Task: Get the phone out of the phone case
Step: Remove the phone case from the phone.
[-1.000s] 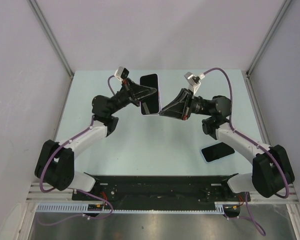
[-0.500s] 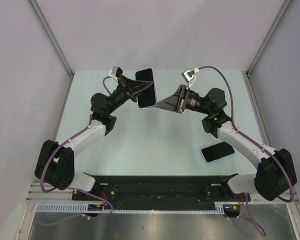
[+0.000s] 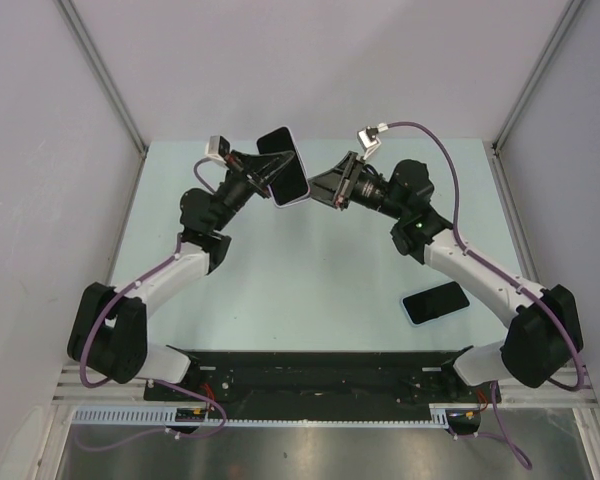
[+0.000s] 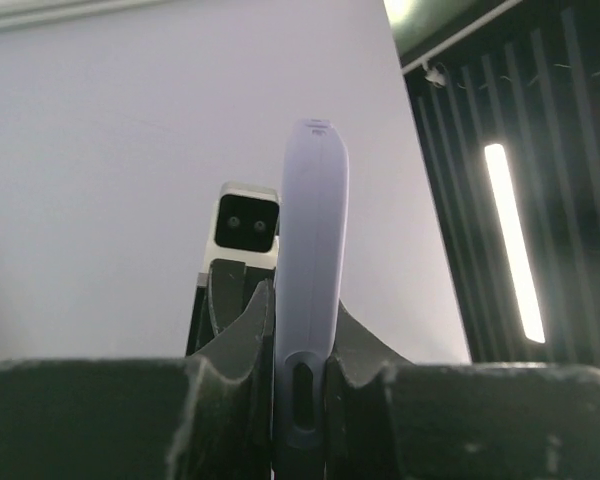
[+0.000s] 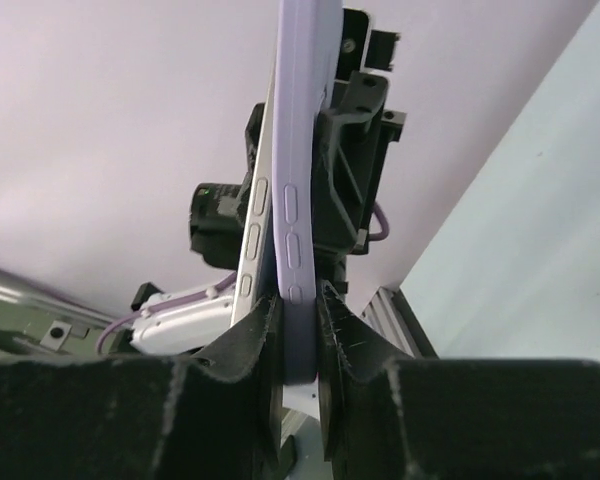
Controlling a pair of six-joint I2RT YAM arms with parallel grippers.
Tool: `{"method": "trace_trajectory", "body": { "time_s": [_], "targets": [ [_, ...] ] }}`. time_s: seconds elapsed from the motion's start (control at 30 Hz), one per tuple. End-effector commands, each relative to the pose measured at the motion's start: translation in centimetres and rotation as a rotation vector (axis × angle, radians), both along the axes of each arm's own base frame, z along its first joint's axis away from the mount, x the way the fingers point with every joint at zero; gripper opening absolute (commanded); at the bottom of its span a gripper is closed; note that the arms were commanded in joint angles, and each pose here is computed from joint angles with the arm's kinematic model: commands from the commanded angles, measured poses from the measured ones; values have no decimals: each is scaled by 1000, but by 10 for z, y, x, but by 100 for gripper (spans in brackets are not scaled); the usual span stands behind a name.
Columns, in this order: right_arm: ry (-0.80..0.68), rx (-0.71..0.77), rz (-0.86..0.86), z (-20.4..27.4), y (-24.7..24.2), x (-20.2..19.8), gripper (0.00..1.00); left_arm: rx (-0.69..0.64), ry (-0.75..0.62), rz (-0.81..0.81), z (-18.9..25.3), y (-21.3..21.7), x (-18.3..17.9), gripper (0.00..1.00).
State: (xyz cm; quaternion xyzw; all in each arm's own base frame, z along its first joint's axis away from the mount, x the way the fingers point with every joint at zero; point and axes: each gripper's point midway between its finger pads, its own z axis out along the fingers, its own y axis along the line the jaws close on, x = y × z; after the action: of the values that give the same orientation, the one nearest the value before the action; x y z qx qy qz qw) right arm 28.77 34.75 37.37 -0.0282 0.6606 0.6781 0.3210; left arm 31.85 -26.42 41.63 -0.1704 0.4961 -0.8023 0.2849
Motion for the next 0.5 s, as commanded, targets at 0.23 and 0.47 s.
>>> {"method": "trace_trajectory", "body": {
  "time_s": [0.23, 0.47],
  "targets": [
    [262, -421, -287, -167, 12, 61, 0, 215, -430, -577, 12, -48, -182, 1],
    [240, -488, -386, -166, -35, 66, 0, 384, -392, -516, -20, -57, -165, 73]
  ]
}}
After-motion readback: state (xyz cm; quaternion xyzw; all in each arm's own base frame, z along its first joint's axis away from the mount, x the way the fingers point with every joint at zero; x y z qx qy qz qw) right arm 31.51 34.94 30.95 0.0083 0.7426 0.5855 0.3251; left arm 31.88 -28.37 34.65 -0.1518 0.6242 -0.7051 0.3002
